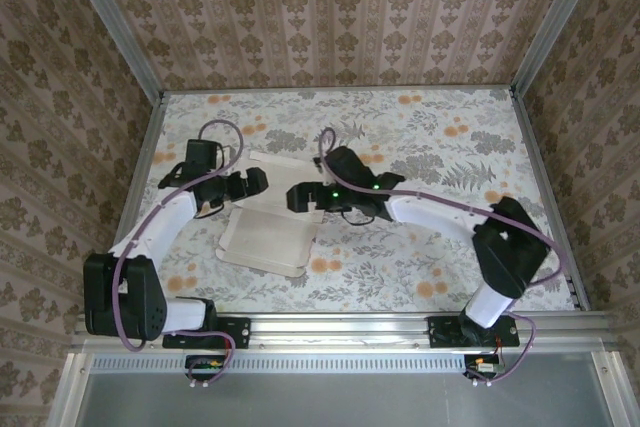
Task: Fold the paper box
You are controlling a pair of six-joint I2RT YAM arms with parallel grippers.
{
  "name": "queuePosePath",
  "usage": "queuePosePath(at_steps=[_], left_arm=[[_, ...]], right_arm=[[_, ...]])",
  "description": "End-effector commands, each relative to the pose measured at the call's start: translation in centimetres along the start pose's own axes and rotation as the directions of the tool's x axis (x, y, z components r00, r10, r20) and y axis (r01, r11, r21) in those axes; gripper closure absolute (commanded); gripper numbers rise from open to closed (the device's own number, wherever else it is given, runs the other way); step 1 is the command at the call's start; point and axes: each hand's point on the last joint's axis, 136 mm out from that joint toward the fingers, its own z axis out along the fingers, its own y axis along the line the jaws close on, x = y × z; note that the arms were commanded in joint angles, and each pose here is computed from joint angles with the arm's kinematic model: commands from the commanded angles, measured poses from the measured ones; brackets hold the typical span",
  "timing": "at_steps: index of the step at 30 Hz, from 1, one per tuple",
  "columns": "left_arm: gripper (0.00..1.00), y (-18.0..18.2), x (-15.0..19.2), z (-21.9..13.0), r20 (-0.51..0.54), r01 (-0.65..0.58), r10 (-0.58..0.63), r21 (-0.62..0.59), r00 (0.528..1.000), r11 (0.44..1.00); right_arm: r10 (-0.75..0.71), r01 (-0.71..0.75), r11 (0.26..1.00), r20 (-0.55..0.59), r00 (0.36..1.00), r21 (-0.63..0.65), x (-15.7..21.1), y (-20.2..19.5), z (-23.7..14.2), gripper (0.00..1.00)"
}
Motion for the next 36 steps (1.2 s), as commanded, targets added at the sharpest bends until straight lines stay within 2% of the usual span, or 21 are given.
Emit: queuePosePath(at_steps=[1, 8, 16, 26, 36], left_arm=[[0.0, 0.6, -1.0, -1.2, 0.047, 0.019, -0.02, 0.022, 0.999, 1.0], [0.0, 2.6, -1.7, -2.6, 0.11, 0.088, -0.091, 0.032, 0.99, 0.996], [0.0, 2.6, -1.5, -2.2, 0.108, 0.087, -0.092, 0.05, 0.99, 0.995], [0.0, 2.6, -1.4, -2.2, 0.113, 0.074, -0.08, 0.051, 0.99, 0.996], [0.0, 2.2, -1.2, -2.0, 0.11, 0.057, -0.063, 0.054, 0.992, 0.997]], right_arm=[[0.004, -0.007, 0.997, -0.051, 0.999, -0.071, 0.7, 3.0, 2.0, 0.0], [-0.014, 0.002, 0.998, -0.184, 0.983, -0.067, 6.1, 4.0, 5.4, 0.0], [0.021, -0.016, 1.0, -0.263, 0.964, 0.02, 9.6, 1.1, 6.5, 0.0], [0.055, -0.012, 0.988, -0.272, 0.961, 0.156, 10.6, -3.5, 5.2, 0.0], [0.08, -0.009, 0.959, -0.239, 0.968, 0.283, 9.6, -9.1, 1.3, 0.0]])
